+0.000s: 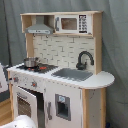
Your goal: Play with the kitchen
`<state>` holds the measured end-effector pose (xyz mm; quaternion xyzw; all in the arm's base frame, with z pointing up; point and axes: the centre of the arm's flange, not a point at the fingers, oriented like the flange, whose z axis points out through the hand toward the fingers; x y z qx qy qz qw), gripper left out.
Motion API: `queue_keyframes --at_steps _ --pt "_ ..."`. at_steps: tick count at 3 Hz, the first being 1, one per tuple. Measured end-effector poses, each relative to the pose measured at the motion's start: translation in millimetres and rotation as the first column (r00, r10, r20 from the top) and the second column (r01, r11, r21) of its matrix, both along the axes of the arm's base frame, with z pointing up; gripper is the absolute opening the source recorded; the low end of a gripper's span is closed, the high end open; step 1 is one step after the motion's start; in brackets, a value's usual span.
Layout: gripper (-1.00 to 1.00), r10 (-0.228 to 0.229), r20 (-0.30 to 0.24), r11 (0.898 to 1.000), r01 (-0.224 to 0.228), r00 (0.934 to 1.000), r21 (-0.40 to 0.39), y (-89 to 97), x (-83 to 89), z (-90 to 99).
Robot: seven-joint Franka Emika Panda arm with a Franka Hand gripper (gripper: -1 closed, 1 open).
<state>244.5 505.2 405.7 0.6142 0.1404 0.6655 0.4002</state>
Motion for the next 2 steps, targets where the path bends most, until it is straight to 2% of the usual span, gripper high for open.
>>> queue_keyframes --at_steps 1,2 --pt "1.00 -0.015 -0.031 0.997 0.013 0.9994 -0.070 -3.2 -6.8 15.0" --pt "1.00 -0.033 -0.062 0.991 0.025 0.9975 -0.135 -7.3 -11.9 30.3"
